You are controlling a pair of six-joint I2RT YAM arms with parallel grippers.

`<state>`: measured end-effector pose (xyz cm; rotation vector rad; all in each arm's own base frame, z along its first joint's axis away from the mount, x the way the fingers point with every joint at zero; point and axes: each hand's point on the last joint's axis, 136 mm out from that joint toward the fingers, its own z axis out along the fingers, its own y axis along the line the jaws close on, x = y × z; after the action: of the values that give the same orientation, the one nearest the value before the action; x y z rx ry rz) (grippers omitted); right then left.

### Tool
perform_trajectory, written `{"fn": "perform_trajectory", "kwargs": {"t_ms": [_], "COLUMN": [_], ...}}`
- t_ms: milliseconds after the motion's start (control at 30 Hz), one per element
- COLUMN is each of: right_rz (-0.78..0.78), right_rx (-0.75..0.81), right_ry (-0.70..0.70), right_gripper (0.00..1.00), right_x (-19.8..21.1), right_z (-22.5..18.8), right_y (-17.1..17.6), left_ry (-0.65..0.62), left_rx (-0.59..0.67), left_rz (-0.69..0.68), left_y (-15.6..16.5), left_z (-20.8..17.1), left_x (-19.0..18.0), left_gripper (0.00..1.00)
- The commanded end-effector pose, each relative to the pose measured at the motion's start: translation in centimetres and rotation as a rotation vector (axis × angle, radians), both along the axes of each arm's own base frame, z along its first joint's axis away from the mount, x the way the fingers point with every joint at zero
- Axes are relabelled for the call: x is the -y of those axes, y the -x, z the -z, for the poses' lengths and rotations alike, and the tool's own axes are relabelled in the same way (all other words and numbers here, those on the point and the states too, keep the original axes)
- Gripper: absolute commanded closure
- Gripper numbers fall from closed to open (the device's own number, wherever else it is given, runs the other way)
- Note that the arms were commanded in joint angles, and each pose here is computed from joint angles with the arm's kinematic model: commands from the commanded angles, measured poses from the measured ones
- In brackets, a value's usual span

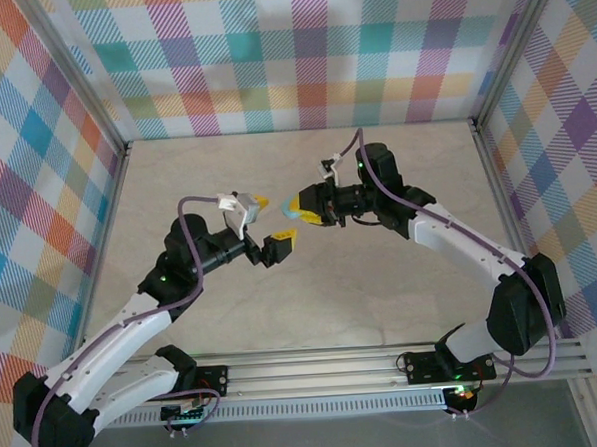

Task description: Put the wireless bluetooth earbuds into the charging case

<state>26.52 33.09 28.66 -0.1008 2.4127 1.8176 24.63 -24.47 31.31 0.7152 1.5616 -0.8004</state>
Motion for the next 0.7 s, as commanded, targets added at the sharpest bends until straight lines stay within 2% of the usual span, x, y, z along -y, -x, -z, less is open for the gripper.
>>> {"fn": "perform_trajectory", "kwargs": {"t_ms": [0,333,500,667], "right_rz": [0.008,-0.071,-0.107,-0.141], "right_rx": [0.054,0.009,-0.039,-0.099], "right_ry": [0.053,0.233,0.301,0.365], "right_gripper": [0.71,0.71,0.71,0.71], "right_x": [0.3,-1.0,-2.3,-3.4], "right_z": [0.2,8.1,12.9,17.7], "right_y": [-0.9,-4.6,-7.1,-9.5], "left_ry": [-0.035,-0.062,-0.05,-0.096], "left_rx": [-0.009,-0.144,-0.252,-0.287], "left_rz": [-0.063,-0.256,-0.405,-0.449], "left_y": [0.2,0.4,-0.8,-1.0], "left_z": [1.1,3.3,5.6,6.9], "left_x": [-1.3,-5.3,-7.4,-8.4], "left_gripper": [0.0,0.0,0.0,0.0]}}
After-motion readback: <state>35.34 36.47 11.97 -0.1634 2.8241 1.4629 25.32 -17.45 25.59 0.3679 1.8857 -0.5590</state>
